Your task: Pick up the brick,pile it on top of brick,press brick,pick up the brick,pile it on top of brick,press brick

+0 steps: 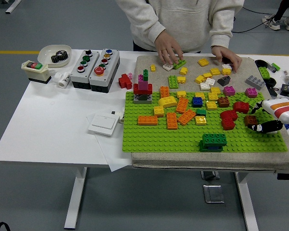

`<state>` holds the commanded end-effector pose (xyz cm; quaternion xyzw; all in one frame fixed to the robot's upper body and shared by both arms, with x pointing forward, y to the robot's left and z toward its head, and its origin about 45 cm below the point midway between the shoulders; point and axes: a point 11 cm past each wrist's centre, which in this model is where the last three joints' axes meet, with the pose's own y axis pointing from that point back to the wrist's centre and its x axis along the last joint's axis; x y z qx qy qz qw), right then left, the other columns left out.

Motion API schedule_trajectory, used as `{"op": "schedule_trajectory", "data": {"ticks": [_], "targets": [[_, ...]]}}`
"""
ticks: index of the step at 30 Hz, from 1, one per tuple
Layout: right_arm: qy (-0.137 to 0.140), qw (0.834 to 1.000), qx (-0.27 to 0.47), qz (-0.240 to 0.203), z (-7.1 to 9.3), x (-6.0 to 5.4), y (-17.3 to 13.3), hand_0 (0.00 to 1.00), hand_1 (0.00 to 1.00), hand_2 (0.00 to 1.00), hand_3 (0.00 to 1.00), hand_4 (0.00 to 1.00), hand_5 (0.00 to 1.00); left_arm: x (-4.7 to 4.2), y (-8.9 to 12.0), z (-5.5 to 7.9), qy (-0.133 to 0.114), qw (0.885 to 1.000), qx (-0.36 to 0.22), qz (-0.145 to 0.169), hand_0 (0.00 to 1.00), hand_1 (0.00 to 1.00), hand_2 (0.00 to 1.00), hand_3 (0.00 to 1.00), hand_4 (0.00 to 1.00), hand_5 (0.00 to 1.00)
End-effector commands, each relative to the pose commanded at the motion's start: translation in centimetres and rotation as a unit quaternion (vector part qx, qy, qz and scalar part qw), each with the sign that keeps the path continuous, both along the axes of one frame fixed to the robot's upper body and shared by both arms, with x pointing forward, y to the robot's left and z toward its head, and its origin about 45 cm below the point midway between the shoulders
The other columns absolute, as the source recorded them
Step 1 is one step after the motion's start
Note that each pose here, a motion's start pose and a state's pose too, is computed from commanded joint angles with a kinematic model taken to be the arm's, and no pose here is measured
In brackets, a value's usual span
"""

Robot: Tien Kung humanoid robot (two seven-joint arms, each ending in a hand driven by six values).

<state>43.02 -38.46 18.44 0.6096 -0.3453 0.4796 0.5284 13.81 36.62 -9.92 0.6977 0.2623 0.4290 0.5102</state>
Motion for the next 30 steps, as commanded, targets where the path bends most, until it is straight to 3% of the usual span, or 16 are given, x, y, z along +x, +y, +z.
{"op": "schedule_trajectory", "data": {"ticks": [13, 14, 30], "targets": [[-0.02, 1.0, -0.014, 0.019, -0.33, -0.18, 0.43, 0.662, 0.571, 0.612, 0.533, 0.784, 0.546, 0.14, -0.07, 0.03, -0.001, 1.0, -0.001, -0.001, 0.654, 0.705, 0.721, 0.586, 0.659, 0.665], [-0.022, 0.999, -0.016, 0.02, -0.32, -0.18, 0.44, 0.639, 0.525, 0.576, 0.518, 0.772, 0.55, 0.15, -0.07, 0.03, -0.001, 1.0, -0.001, -0.001, 0.654, 0.705, 0.721, 0.586, 0.659, 0.665], [-0.037, 0.998, -0.032, 0.032, -0.51, -0.27, 0.57, 0.605, 0.471, 0.527, 0.495, 0.739, 0.546, 0.3, -0.18, 0.06, -0.001, 1.0, -0.002, -0.003, 0.654, 0.705, 0.72, 0.586, 0.658, 0.665]]}}
